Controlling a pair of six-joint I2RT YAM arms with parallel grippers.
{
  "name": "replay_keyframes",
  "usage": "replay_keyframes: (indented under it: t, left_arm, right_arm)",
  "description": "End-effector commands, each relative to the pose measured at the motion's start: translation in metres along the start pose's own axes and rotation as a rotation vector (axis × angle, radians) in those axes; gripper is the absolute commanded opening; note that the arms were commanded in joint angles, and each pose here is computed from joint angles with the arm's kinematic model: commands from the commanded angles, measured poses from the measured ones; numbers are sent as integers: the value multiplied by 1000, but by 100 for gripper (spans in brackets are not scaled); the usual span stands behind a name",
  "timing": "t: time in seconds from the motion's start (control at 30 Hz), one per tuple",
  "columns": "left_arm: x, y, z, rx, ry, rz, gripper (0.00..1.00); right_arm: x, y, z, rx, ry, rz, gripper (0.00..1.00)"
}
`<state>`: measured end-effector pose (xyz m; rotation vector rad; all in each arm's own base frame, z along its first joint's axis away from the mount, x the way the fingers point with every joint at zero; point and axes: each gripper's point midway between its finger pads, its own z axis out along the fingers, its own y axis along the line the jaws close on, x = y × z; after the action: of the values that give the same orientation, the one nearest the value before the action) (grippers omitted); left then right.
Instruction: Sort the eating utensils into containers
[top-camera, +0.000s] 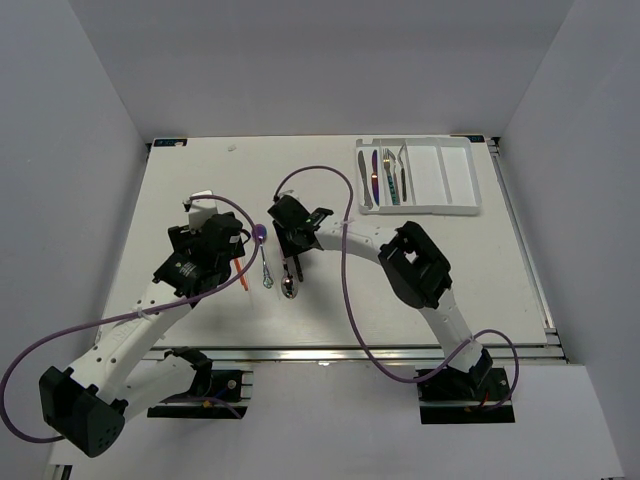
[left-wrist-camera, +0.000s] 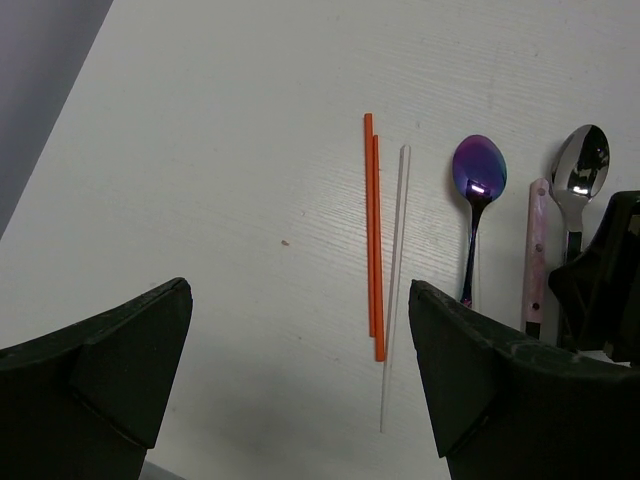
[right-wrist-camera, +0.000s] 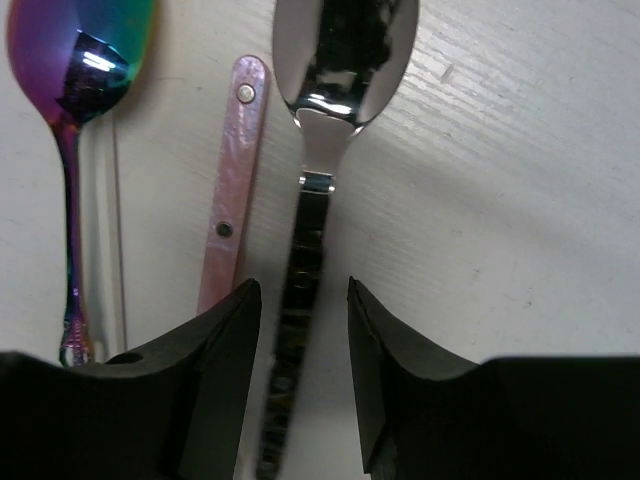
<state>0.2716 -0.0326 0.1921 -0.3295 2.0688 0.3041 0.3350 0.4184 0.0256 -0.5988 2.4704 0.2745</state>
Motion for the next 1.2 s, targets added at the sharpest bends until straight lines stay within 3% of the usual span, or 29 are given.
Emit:
replay_keyframes:
  t: [0.0, 0.07, 0.17, 0.27, 0.37, 0.63, 0.83, 0.9, 0.93, 0.97, 1.03, 1.17]
  left_arm:
    - [-6, -3, -2, 24, -19, -23, 98]
    - [-6, -3, -2, 25, -20, -22, 98]
    - [-6, -2, -3, 25, -20, -22, 98]
    - [-7, -2, -3, 26, -21, -23, 98]
    - [-6, -3, -3, 29, -20, -23, 98]
    - [-6, -3, -2, 25, -19, -20, 98]
    - [-6, -4, -2, 31, -18, -20, 98]
    - [-7, -4, -3, 32, -20, -21, 98]
    - [-6, -4, -2, 34, -19, -21, 98]
    - [-6, -4, -2, 35, -17, -18, 98]
    - [-5, -5, -2, 37, -16, -18, 98]
    - [-2, -11, 1, 53, -4, -4, 98]
  right_arm:
    - [-8, 2, -1, 17, -15, 9, 45]
    - [-3, 1, 3, 22, -2, 6, 41]
    - [3, -12, 3, 59, 13, 12, 25]
    - [11, -26, -1, 67, 22, 43, 17]
    - [6, -41, -14, 75, -6, 67, 0]
    - [-49, -100, -81, 47, -170, 117, 0]
    - [-95, -242, -120, 193, -278, 204, 0]
    - [-94, -273, -109, 213, -234, 200, 0]
    - [-116, -303, -121, 255, -271, 185, 0]
    - [-105, -320, -103, 281, -204, 188, 0]
    - [-129, -360, -110, 311, -245, 192, 0]
    - [-132, -411, -80, 331, -228, 241, 0]
